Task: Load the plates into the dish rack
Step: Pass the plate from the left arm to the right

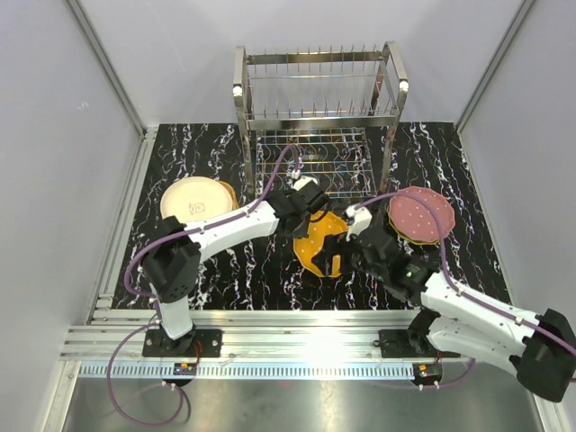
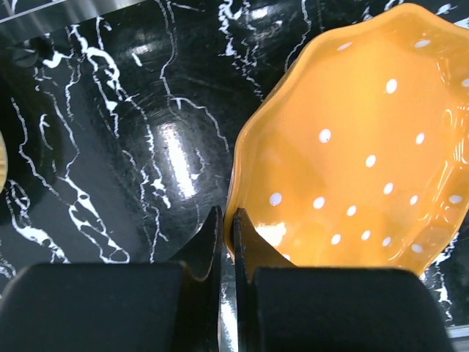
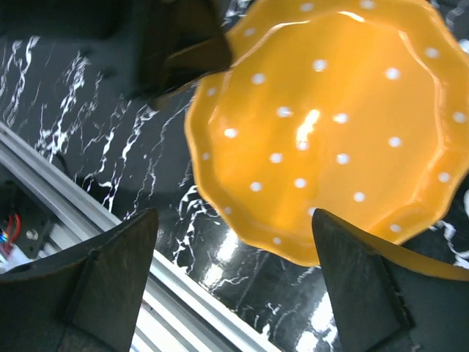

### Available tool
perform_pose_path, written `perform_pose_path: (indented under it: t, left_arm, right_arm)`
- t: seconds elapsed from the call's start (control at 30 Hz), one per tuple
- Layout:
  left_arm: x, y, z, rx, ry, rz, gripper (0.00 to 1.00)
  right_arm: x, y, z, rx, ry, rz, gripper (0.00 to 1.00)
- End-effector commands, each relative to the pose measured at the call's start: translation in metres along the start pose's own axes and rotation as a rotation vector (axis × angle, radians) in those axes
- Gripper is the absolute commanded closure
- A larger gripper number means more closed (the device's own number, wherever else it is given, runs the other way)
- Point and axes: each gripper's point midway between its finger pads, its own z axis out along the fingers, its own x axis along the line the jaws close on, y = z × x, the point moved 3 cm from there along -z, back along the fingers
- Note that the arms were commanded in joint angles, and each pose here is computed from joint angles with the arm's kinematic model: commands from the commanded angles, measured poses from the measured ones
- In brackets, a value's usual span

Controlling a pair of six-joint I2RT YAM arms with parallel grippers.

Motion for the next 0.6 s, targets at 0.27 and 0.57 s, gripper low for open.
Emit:
perform_pose_path:
  t: [0.27, 0.57]
  left_arm:
    - [0.020, 0.028, -0.035, -0.055, -0.011, 0.025, 1.00]
    - [0.021, 0.034, -0.051, -0.036, -0.068, 0.072, 1.00]
  right_arm:
    - [0.051, -0.013, 0.020, -0.181, -0.136, -0.299, 0.00]
    - [0.062, -0.026, 0.042, -0.229, -0.351, -0.466, 0.00]
